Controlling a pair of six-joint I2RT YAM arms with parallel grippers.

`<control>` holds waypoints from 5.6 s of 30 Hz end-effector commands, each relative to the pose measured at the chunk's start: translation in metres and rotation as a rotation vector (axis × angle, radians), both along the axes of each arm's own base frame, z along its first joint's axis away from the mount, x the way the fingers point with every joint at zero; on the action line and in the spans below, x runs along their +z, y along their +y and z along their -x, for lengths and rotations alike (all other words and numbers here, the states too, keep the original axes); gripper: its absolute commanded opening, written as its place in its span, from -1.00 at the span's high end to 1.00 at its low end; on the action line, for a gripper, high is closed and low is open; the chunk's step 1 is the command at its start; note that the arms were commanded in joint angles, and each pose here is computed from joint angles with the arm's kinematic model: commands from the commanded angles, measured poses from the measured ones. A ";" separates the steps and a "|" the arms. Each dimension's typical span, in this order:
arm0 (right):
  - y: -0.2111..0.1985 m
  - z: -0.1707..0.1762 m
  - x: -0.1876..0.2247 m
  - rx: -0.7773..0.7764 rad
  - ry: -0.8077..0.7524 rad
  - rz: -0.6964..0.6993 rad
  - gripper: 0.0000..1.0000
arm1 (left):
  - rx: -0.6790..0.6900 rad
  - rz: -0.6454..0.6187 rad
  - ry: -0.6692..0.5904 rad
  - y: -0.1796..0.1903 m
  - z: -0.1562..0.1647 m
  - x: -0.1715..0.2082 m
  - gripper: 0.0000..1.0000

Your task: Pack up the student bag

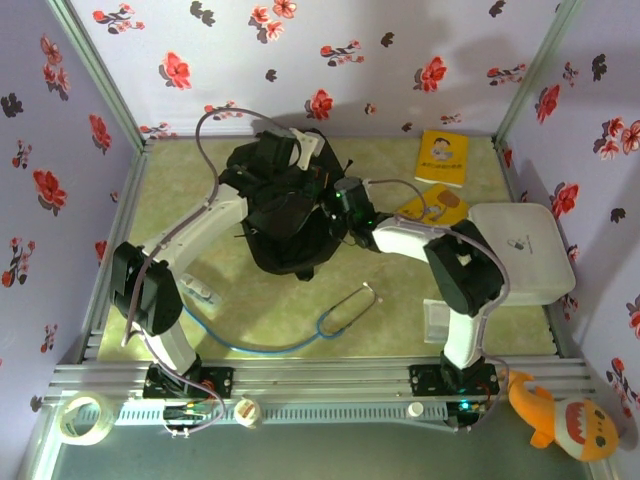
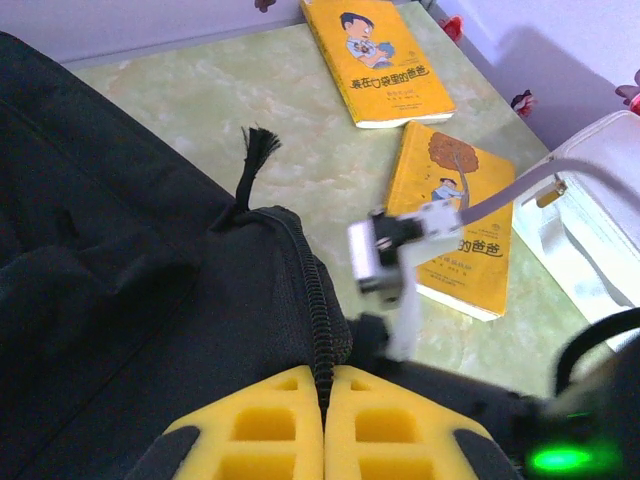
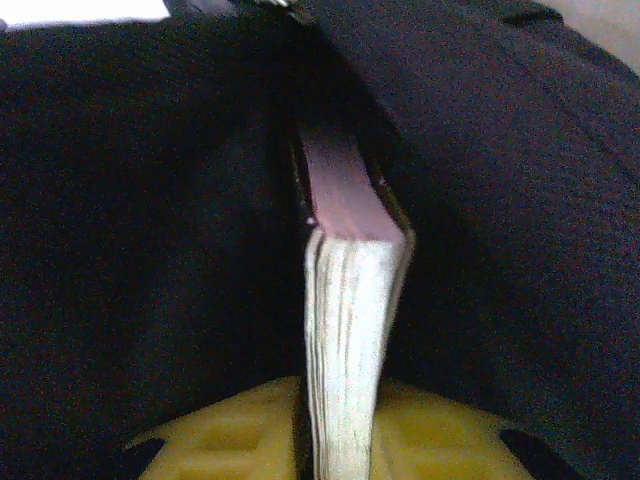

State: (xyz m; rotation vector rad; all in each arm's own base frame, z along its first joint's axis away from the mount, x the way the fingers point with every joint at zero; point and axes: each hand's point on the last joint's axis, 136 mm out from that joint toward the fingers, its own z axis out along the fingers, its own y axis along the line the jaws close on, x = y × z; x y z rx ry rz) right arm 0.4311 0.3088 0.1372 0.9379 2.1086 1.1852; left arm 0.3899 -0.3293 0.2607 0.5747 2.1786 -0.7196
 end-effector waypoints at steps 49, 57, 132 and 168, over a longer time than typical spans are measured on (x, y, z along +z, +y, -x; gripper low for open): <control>-0.010 0.030 -0.083 0.053 0.270 0.237 0.20 | -0.004 0.122 0.023 -0.012 -0.008 0.026 0.95; 0.019 0.011 -0.075 0.158 0.181 0.219 0.38 | -0.005 0.126 0.035 -0.014 -0.008 0.024 0.95; -0.227 0.125 -0.050 0.173 0.303 0.630 -0.52 | -0.042 -0.021 0.365 -0.094 0.046 -0.098 -0.95; -0.271 0.159 -0.128 0.031 0.551 0.590 0.48 | -0.074 -0.195 0.646 -0.159 0.088 -0.225 -0.04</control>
